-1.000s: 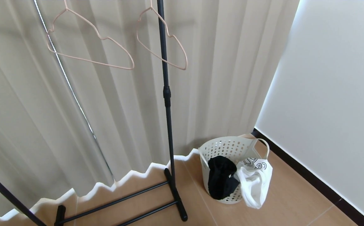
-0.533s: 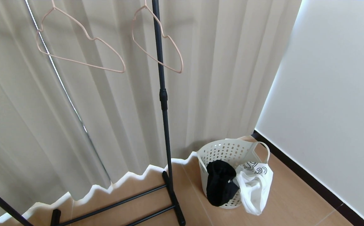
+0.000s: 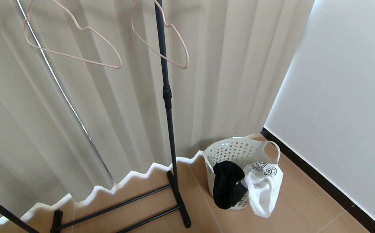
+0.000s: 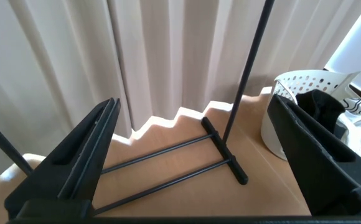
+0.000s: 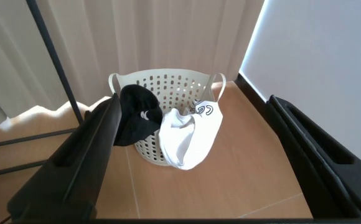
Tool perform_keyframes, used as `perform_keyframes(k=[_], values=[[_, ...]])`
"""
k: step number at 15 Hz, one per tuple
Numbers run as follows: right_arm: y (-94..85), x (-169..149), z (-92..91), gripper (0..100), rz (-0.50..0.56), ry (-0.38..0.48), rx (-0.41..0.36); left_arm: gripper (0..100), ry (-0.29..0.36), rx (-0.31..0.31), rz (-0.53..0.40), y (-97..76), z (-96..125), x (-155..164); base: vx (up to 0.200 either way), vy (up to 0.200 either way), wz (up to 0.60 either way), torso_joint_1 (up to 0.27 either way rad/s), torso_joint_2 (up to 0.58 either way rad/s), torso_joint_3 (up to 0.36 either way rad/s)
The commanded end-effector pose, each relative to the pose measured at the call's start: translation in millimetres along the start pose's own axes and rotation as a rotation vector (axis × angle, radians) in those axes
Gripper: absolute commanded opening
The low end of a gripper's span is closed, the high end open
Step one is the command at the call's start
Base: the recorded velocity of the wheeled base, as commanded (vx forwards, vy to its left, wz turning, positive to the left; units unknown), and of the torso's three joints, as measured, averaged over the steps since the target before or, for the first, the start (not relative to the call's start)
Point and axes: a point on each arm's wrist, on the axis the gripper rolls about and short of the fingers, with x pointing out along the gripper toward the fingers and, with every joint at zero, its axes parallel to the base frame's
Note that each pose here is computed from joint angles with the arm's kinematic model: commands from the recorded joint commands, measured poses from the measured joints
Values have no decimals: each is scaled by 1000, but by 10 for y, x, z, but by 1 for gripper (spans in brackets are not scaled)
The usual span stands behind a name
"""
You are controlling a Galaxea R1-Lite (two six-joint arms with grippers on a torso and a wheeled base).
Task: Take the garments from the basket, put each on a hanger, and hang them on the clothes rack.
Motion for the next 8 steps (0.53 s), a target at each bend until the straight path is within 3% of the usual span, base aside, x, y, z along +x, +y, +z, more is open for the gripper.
perform_keyframes(k=[1, 8], values=[[0, 1, 1, 100, 1, 0, 0, 100, 0, 0, 0, 0, 0, 0, 0, 0, 0, 2, 2, -188], [0, 1, 1, 100, 1, 0, 0, 100, 0, -1, 0, 0, 0, 0, 0, 0, 0, 2, 0, -196]])
